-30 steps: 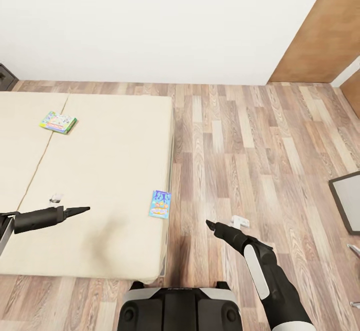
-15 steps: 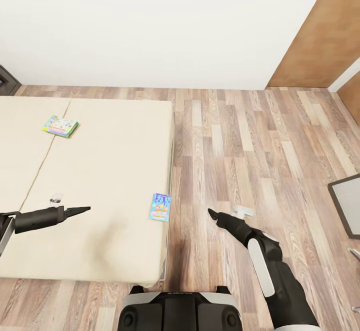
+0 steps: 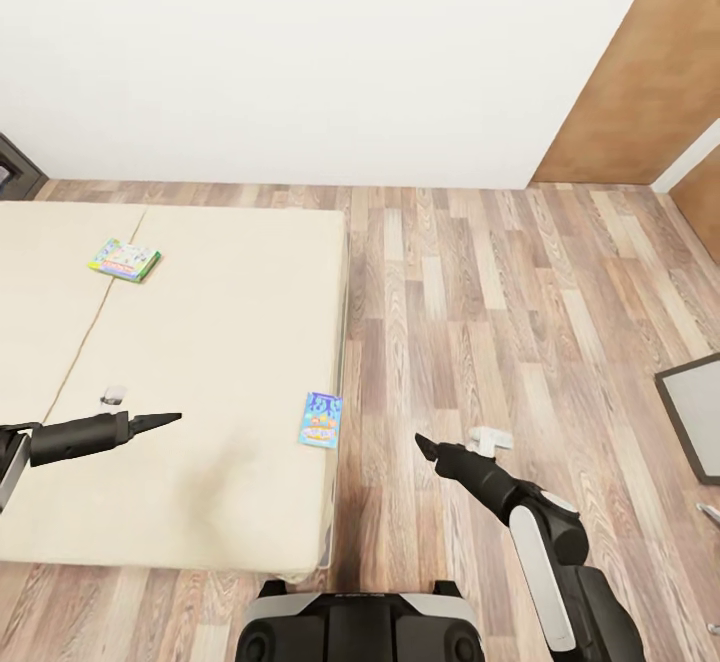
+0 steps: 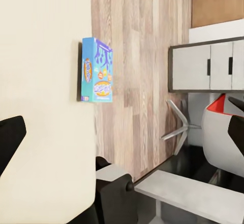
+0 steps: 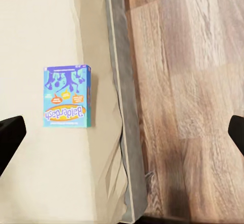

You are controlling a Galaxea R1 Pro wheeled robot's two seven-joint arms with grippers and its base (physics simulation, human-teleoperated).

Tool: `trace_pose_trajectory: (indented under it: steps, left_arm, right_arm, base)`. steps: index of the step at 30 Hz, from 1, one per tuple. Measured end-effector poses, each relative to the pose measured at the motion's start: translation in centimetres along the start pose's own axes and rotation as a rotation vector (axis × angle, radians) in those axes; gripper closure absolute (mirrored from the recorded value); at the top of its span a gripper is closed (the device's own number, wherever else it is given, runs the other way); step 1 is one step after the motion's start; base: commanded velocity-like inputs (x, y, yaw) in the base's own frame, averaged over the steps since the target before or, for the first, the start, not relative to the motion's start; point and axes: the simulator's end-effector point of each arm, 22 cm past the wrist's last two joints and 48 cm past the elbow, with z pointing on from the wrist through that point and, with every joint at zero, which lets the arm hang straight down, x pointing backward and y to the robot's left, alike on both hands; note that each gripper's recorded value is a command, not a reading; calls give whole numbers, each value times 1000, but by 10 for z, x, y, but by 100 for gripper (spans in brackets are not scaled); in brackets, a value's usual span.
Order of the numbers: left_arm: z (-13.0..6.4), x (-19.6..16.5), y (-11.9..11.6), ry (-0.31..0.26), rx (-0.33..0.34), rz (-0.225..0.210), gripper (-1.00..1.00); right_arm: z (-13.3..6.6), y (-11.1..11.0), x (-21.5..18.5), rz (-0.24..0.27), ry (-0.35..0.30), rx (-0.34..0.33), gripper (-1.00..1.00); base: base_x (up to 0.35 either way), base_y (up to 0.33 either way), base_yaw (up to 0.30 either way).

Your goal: Put all the toys in the child's room - the three board games (two on the bed and one on the table), the two jigsaw puzzles on the table, and the tennis ball on the table - inside the toy box on the table in the child's room.

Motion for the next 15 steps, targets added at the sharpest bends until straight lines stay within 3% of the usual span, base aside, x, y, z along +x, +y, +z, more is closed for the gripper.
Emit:
trace_pose_trajectory:
  steps: [15]
  left_arm:
    - [-4, -8, -12, -16, 12, 19, -100]
  right_arm:
    - [-6, 8, -9, -10, -20, -14, -100]
  base:
    - [0, 0, 0]
